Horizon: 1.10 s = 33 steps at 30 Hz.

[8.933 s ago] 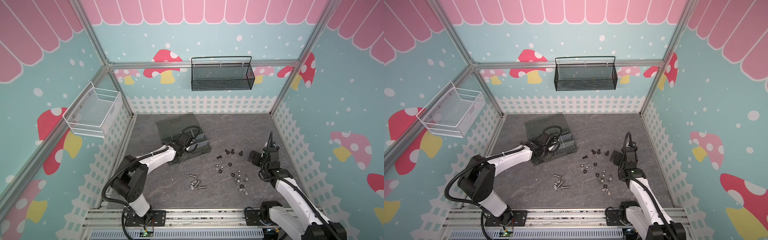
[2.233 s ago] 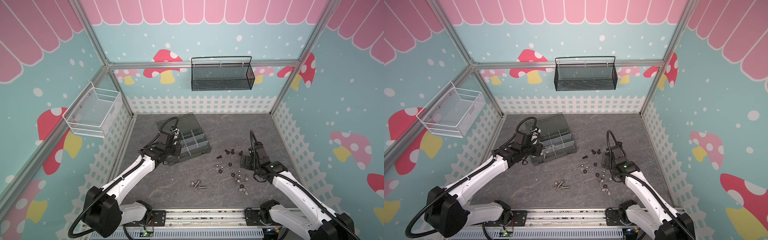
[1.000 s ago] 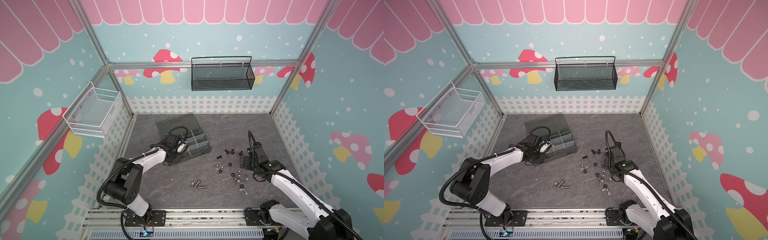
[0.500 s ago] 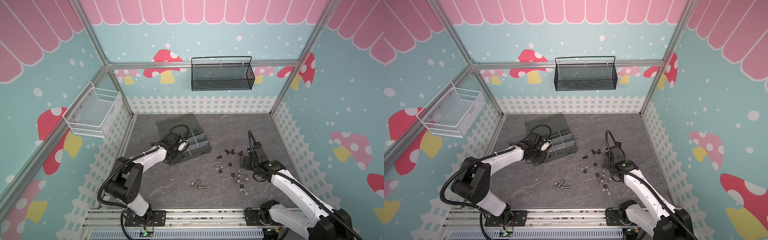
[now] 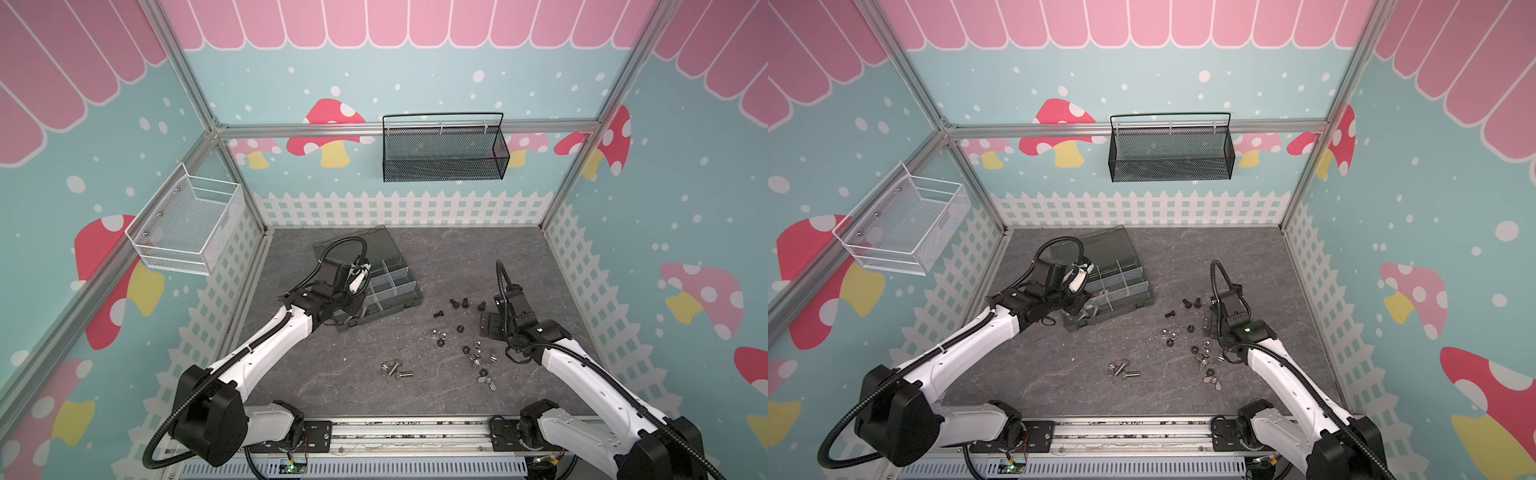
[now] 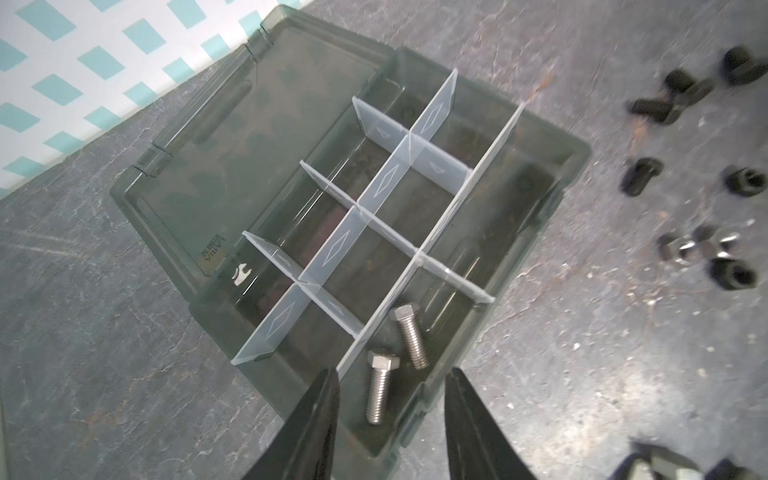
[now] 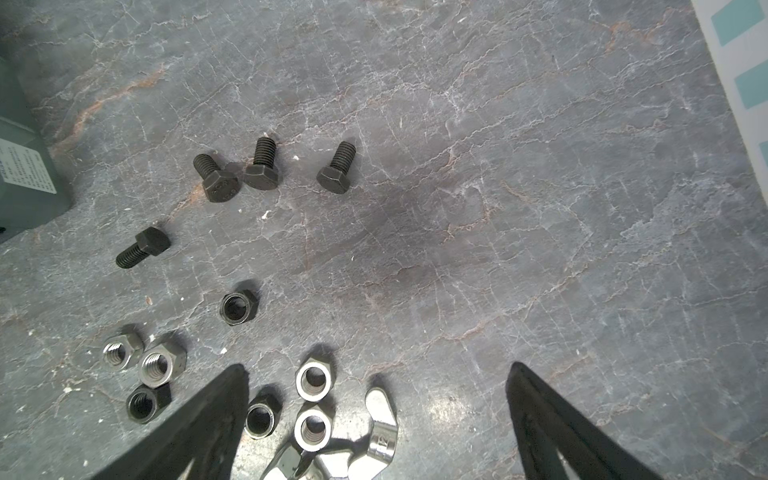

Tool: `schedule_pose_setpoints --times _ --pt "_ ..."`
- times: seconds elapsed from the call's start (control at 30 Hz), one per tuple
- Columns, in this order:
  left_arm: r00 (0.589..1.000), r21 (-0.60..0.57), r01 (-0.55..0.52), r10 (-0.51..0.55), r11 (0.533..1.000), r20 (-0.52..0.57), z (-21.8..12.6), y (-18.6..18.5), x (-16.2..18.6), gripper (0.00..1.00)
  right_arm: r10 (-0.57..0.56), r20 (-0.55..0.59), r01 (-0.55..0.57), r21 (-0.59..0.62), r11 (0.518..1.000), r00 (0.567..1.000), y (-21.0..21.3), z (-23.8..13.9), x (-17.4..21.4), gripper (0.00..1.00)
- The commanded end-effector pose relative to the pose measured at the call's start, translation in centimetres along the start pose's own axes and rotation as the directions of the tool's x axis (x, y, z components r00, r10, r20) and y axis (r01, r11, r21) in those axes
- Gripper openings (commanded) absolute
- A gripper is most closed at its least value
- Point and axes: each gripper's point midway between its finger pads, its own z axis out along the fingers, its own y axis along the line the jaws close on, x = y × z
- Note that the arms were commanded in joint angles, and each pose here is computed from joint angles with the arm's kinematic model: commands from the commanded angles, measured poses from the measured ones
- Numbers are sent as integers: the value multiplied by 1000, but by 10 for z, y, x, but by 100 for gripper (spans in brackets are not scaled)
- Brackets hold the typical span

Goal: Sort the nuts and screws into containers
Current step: 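Return the left gripper to the pile and grasp a third silver bolt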

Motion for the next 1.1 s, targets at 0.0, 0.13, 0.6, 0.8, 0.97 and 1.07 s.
schedule_pose_setpoints --times 0.0,0.13,0.6,0.8,0.97,1.07 --pt "988 49 147 -149 988 48 -12 -22 -10 46 5 13 -5 -3 1000 1000 1 -6 -4 98" --pt "968 51 241 -244 969 53 -22 -43 -2 49 9 16 -9 -12 1000 1000 2 -6 -4 98" --pt "857 97 515 -514 852 -31 -41 -105 81 57 4 14 -3 -24 1000 1000 4 -7 -4 98" --pt "870 37 489 -483 872 -102 -36 -128 114 67 16 34 -15 -33 999 999 3 -11 -6 98" --pt "894 31 427 -417 904 -163 -33 -149 123 71 14 32 -13 -29 1000 999 3 -10 -6 98" --pt "903 24 396 -384 918 -192 -30 -159 127 70 12 24 -12 -24 1000 1000 3 -8 -4 98"
